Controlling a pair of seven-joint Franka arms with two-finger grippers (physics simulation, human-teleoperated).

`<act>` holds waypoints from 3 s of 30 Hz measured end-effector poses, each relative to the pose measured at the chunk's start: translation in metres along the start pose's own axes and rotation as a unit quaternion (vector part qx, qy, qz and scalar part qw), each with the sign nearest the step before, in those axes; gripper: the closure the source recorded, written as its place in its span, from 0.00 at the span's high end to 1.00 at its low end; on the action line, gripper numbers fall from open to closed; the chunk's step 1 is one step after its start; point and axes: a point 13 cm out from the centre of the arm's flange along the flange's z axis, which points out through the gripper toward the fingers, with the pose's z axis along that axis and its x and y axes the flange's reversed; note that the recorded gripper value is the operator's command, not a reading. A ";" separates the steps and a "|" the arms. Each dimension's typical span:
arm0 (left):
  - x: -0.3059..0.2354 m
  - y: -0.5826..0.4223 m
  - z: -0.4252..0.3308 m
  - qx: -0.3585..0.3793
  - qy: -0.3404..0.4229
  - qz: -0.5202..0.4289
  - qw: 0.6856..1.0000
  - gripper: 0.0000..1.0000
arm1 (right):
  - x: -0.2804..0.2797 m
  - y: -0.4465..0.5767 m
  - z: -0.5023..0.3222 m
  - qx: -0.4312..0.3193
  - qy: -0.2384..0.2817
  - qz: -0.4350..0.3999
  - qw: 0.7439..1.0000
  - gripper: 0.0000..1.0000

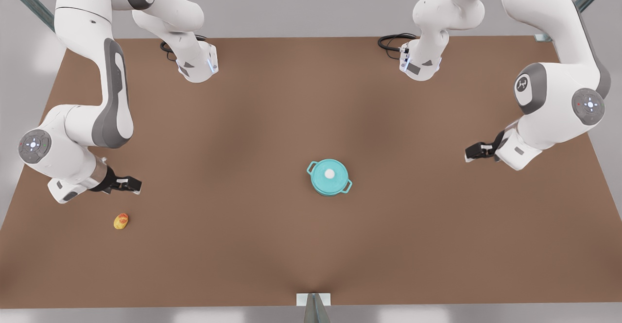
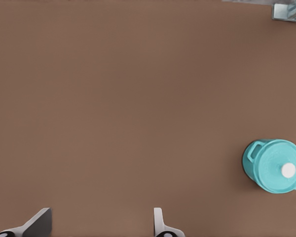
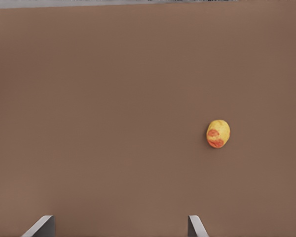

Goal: Open the pot lid and put the potato into the pot

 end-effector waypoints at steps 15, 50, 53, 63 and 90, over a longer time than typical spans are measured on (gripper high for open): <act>0.035 -0.398 0.183 -0.031 0.032 0.177 0.983 1.00 | -0.032 -0.079 0.120 0.025 0.026 0.035 0.999 1.00; 0.016 -0.393 0.310 -0.062 -0.060 -0.011 0.996 0.48 | -0.042 -0.167 0.292 0.051 0.018 0.095 0.994 1.00; -0.038 -0.348 0.279 -0.059 -0.074 -0.057 0.994 0.48 | -0.043 -0.164 0.290 0.047 0.015 0.095 0.994 1.00; -0.107 -0.193 0.368 -0.078 -0.027 -0.105 0.991 1.00 | -0.044 -0.161 0.287 0.042 0.011 0.102 0.994 0.77; 0.011 -0.073 -0.047 -0.036 -0.038 -0.010 0.999 1.00 | -0.048 -0.157 0.278 0.038 0.006 0.109 0.993 0.55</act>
